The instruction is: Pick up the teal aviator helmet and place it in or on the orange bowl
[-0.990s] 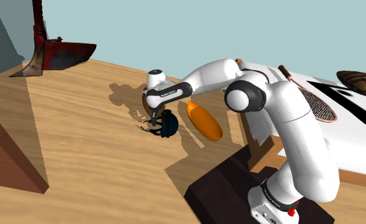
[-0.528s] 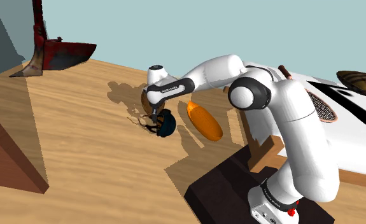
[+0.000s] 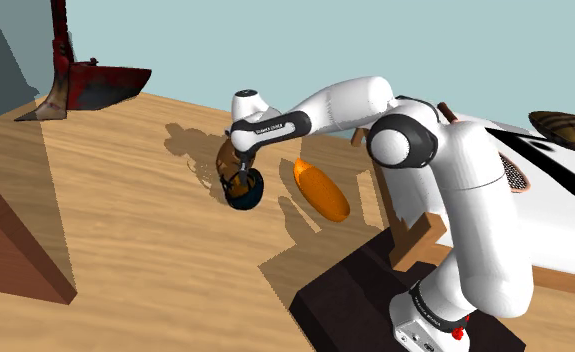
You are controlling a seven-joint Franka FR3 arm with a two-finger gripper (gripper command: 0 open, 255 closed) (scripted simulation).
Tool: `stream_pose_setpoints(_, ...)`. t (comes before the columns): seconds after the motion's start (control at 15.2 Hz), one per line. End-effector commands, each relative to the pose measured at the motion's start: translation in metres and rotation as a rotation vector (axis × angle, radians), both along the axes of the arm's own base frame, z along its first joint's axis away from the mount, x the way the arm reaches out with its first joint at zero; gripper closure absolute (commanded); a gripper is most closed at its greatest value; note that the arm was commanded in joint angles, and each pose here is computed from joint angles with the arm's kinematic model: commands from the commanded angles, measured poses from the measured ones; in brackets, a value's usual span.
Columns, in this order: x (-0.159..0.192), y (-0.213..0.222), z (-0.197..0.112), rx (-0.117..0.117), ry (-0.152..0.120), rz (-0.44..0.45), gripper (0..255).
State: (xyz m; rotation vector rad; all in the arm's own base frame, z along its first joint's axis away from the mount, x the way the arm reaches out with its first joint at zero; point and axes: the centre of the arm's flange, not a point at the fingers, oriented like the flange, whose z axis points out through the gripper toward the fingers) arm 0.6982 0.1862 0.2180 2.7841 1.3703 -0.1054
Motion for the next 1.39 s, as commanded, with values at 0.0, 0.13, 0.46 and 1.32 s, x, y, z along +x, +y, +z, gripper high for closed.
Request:
stream_pose_setpoints(0.0, 0.001, 0.000, 0.013, 0.000, -0.004, -0.001, 255)
stream_pose_setpoints(0.13, 0.001, 0.000, 0.023, 0.000, -0.004, -0.001, 255)
stream_pose_setpoints(0.46, 0.001, 0.000, 0.050, 0.000, -0.004, -0.001, 255)
stream_pose_setpoints(1.32, -0.003, -0.013, 0.110, 0.000, -0.004, -0.001, 255)
